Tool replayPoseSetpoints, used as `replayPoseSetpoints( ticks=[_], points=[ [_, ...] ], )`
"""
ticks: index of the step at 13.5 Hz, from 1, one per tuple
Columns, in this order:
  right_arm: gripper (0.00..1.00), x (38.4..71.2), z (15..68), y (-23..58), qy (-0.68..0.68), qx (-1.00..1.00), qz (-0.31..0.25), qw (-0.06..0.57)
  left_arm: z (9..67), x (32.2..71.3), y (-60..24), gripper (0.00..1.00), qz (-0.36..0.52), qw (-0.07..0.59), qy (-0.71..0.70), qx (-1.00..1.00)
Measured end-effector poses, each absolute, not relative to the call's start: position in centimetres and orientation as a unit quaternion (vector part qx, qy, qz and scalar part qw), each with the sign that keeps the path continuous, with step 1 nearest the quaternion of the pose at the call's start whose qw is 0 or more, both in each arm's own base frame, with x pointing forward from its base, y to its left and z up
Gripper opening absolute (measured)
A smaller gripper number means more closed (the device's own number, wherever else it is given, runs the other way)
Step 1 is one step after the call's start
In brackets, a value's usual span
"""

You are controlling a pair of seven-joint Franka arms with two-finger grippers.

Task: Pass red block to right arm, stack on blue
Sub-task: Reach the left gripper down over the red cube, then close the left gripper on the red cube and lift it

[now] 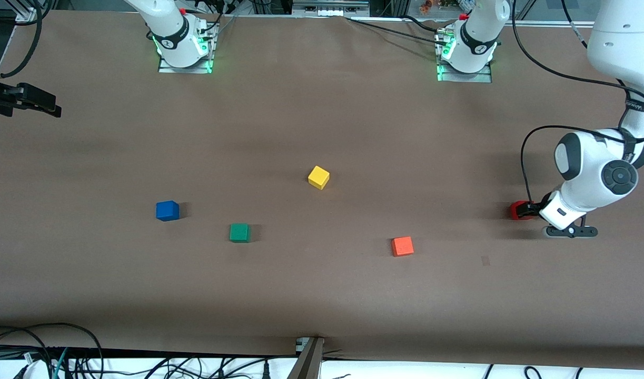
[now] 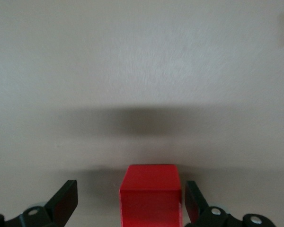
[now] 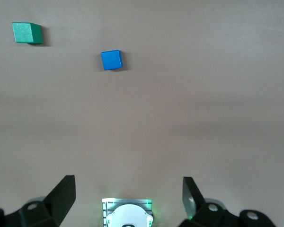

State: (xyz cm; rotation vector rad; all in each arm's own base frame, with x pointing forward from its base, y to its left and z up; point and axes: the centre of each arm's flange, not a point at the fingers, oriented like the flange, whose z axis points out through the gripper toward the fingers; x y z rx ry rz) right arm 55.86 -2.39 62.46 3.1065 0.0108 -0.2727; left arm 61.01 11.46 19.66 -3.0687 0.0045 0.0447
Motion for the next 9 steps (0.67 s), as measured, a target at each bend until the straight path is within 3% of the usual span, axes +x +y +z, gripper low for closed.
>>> replayPoseSetpoints(
  ticks=[4, 5, 8, 9],
  points=[
    [1.00, 55.9, 62.4, -2.4, 0.003, 0.996, -0.088, 0.012, 17.3, 60.4, 10.9, 1.00, 0.028, 0.030, 0.006, -0.999],
    [1.00, 55.9, 62.4, -2.4, 0.003, 0.996, -0.088, 0.012, 17.3, 60.4, 10.8, 0.93, 0.027, 0.030, 0.007, -0.999],
    [1.00, 55.9, 62.4, -2.4, 0.003, 0.996, -0.088, 0.012, 17.4, 60.5, 10.8, 0.58, 0.026, 0.030, 0.007, -0.999],
    [1.00, 55.9, 62.4, -2.4, 0.003, 0.996, -0.088, 0.012, 17.4, 60.5, 10.8, 0.56, 0.026, 0.030, 0.007, -0.999]
  ],
)
